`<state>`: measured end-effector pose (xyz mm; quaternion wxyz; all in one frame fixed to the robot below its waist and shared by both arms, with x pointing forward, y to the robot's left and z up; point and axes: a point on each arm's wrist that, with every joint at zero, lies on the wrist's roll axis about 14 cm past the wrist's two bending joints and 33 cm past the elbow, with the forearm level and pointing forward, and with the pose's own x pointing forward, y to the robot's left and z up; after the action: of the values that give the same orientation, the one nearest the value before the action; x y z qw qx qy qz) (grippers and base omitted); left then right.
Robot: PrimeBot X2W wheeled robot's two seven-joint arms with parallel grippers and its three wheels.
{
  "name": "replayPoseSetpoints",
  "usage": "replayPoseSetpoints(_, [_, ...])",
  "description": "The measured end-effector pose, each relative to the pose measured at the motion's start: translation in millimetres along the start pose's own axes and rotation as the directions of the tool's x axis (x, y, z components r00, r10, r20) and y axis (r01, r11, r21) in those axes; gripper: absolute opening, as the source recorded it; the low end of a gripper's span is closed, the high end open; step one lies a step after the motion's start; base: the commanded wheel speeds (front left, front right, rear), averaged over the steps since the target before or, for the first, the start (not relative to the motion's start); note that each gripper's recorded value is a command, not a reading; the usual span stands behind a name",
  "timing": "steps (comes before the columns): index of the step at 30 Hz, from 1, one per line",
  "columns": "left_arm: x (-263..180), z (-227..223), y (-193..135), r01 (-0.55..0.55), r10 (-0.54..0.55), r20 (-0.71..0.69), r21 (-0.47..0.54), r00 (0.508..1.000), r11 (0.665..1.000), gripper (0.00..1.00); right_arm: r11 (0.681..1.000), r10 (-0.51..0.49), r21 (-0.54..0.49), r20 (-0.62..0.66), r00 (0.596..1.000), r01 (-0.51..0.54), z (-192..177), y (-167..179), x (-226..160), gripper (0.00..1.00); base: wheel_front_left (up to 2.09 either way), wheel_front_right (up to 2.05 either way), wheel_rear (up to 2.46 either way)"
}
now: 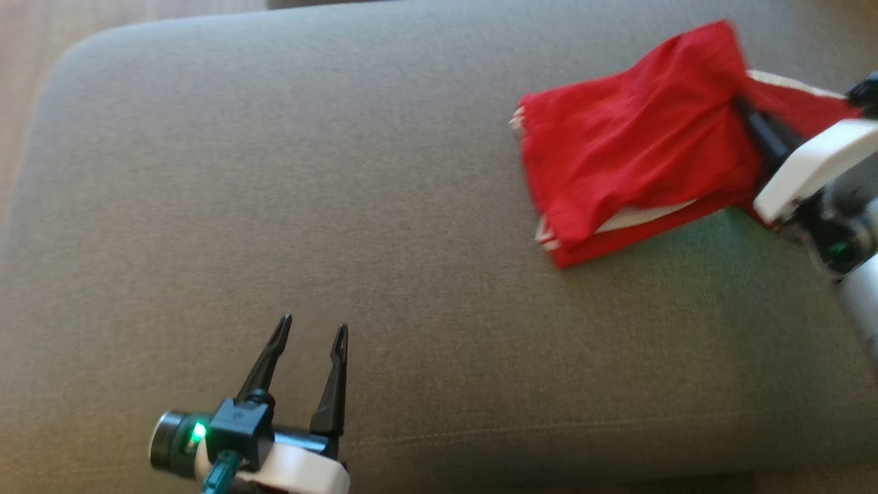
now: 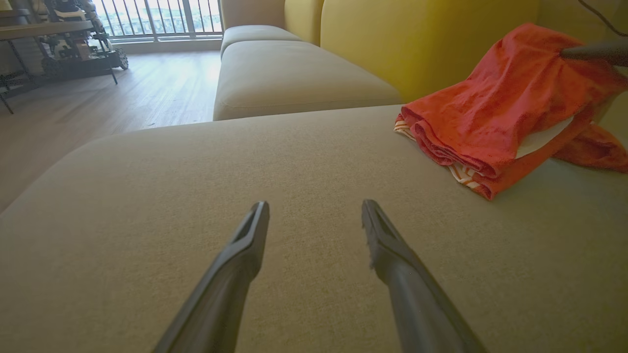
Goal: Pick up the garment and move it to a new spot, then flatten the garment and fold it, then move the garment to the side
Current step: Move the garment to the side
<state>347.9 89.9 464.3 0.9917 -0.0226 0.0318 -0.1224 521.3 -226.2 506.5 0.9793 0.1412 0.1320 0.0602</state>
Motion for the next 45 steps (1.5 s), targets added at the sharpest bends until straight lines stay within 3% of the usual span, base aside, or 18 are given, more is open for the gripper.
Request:
replayPoseSetpoints(8, [22, -11, -9, 0.056, -0.056, -0.023, -0.001, 0.998, 0.998, 1.0, 0.988, -0.142, -0.066, 0.012, 0.99, 0.143, 32, -62, 1, 0.0, 0.0, 0.0, 0.0])
replayPoseSetpoints(17, [31, -17, -7, 0.064, -0.064, -0.039, -0.001, 0.997, 0.998, 1.0, 0.949, -0.299, -0.118, -0.057, 0.952, 0.291, 22, -119, -7, 0.01, 0.0, 0.0, 0.0])
replayPoseSetpoints(18, [30, -19, -7, 0.062, -0.062, -0.043, -0.001, 0.997, 0.998, 1.0, 0.944, -0.316, -0.123, -0.068, 0.946, 0.307, 18, -124, -9, 0.44, 0.0, 0.0, 0.0])
replayPoseSetpoints(19, [30, -19, -6, 0.061, -0.061, -0.046, -0.001, 0.997, 0.998, 1.0, 0.937, -0.334, -0.133, -0.077, 0.939, 0.322, 14, -129, -11, 0.96, 0.0, 0.0, 0.0])
replayPoseSetpoints(20, [29, -20, -6, 0.063, -0.063, -0.048, -0.001, 0.997, 0.998, 1.0, 0.929, -0.351, -0.155, -0.082, 0.933, 0.336, 11, -134, -13, 1.0, 0.0, 0.0, 0.0])
replayPoseSetpoints(24, [25, -18, -5, 0.059, -0.058, -0.046, 0.006, 0.997, 0.998, 1.0, 0.895, -0.409, -0.22, -0.052, 0.911, 0.389, 10, -148, -25, 1.0, 0.0, 0.0, 0.0])
replayPoseSetpoints(27, [21, -11, -3, 0.05, -0.049, -0.027, 0.014, 0.998, 0.999, 1.0, 0.885, -0.398, -0.27, -0.016, 0.917, 0.38, 8, -140, -28, 1.0, 0.0, 0.0, 0.0])
replayPoseSetpoints(35, [-3, 8, 11, -0.038, 0.039, 0.026, -0.06, 0.999, 0.997, 1.0, 0.955, -0.151, -0.246, 0.072, 0.986, 0.164, -14, -30, -14, 1.0, 0.0, 0.0, 0.0])
replayPoseSetpoints(45, [-41, 27, 26, -0.134, 0.141, 0.091, -0.079, 0.986, 0.988, 1.0, 0.972, 0.005, -0.23, 0.197, 0.98, 0.041, -58, 49, -82, 1.0, 0.0, 0.0, 0.0])
